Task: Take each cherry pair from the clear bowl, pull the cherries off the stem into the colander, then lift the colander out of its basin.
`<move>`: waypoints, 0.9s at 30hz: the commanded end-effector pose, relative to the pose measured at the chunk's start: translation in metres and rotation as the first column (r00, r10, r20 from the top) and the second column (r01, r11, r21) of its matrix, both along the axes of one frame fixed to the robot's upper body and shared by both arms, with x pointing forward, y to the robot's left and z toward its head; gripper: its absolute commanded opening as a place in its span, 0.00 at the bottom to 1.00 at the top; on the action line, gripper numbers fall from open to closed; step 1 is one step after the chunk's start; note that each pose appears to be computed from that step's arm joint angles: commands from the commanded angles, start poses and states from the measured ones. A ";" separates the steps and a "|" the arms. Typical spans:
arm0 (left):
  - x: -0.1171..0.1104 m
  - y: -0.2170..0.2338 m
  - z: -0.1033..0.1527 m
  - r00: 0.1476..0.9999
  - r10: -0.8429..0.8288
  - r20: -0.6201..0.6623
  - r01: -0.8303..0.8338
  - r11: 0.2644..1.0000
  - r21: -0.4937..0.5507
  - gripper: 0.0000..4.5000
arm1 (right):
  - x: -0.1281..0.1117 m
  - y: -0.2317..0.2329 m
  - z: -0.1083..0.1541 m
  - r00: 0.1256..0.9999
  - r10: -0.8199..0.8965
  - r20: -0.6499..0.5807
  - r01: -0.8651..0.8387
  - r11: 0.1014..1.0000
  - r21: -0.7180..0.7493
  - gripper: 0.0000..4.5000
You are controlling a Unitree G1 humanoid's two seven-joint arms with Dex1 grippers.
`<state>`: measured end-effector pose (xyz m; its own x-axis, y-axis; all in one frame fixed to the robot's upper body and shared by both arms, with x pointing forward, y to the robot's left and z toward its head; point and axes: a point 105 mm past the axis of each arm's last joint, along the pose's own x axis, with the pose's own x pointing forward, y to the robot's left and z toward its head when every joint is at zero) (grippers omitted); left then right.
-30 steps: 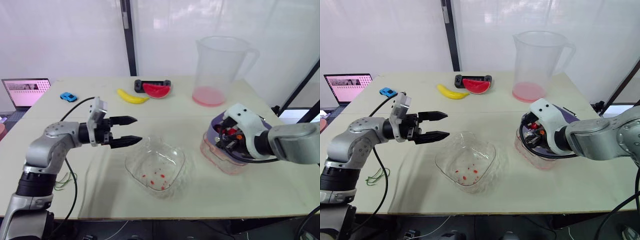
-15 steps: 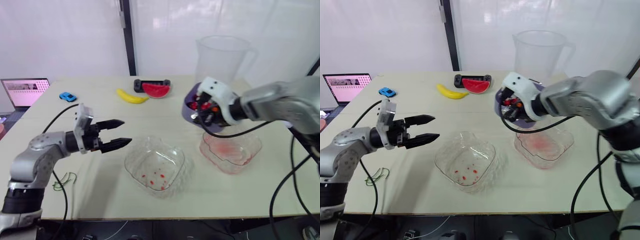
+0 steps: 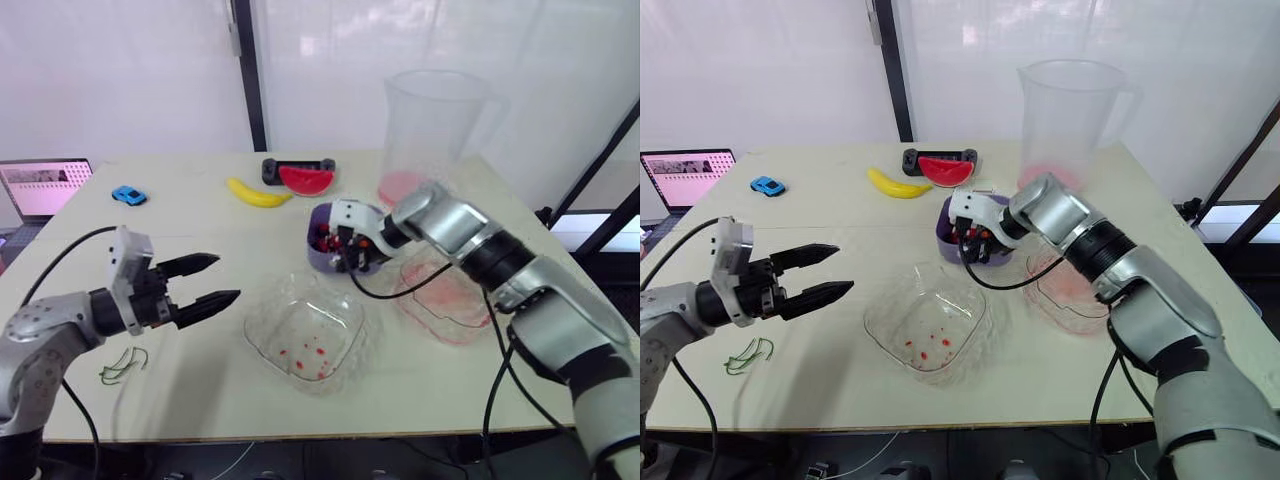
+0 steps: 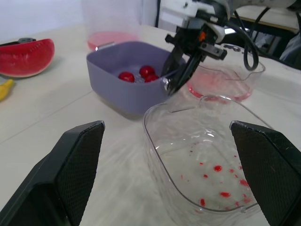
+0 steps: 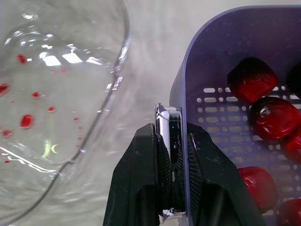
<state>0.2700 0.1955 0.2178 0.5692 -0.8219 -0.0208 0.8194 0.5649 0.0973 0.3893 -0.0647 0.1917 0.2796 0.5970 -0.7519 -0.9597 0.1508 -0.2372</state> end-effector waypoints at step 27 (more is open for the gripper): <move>0.029 0.038 0.001 0.979 0.200 0.047 -0.203 0.975 0.095 1.00 | -0.043 -0.152 0.122 0.899 -0.318 0.300 0.141 0.860 0.490 0.99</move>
